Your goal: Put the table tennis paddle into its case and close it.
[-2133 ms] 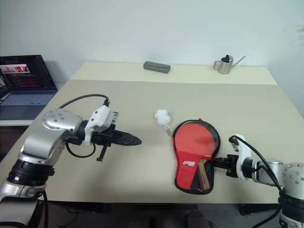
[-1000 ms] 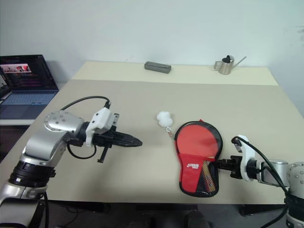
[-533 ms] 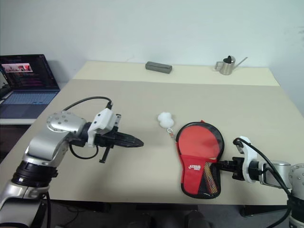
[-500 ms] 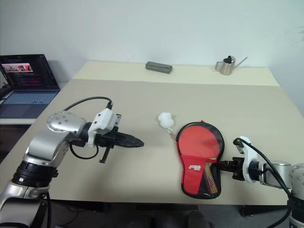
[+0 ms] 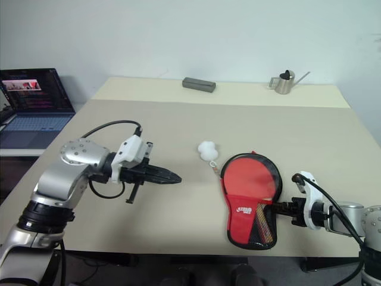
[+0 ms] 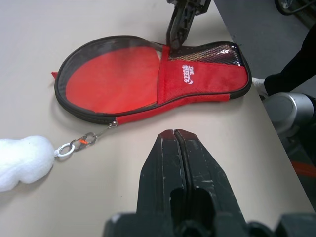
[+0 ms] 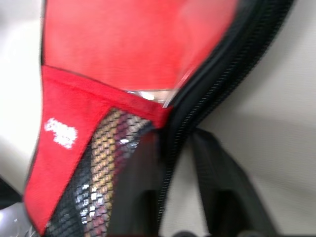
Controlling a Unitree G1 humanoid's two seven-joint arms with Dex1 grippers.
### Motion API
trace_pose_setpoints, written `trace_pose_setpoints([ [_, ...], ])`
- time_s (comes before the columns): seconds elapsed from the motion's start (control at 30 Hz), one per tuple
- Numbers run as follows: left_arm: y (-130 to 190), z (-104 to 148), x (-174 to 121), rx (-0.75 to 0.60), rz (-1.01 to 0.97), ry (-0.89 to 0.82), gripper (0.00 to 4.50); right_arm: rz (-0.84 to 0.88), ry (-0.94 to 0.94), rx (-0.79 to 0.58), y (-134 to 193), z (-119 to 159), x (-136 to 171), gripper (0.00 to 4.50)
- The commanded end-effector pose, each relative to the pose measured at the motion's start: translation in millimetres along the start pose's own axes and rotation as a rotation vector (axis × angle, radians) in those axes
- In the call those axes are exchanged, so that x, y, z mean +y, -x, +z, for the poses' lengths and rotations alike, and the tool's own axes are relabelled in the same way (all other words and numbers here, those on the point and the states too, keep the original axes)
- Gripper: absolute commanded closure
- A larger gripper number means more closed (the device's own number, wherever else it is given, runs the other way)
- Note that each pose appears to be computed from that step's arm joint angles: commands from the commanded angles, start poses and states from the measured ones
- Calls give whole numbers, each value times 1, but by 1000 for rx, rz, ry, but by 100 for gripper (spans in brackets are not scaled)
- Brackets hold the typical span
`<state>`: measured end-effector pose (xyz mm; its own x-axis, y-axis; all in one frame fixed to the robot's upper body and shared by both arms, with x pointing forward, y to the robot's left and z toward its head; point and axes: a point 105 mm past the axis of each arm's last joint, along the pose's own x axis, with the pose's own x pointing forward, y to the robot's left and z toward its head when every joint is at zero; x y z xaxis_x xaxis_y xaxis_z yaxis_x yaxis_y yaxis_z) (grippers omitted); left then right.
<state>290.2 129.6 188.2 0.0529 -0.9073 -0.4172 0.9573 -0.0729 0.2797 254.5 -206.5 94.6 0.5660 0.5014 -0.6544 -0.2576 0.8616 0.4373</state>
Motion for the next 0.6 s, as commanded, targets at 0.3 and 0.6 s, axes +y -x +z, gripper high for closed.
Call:
trace_pose_setpoints([
  [0.3, -1, 9, 2, -12, -1, -44, 450, -51, -49, -127, 26, 24, -17, 3],
  [0.6, 1, 10, 9, -50, 48, -22, 450, 147, 431, -304, 42, 51, 50, 3],
])
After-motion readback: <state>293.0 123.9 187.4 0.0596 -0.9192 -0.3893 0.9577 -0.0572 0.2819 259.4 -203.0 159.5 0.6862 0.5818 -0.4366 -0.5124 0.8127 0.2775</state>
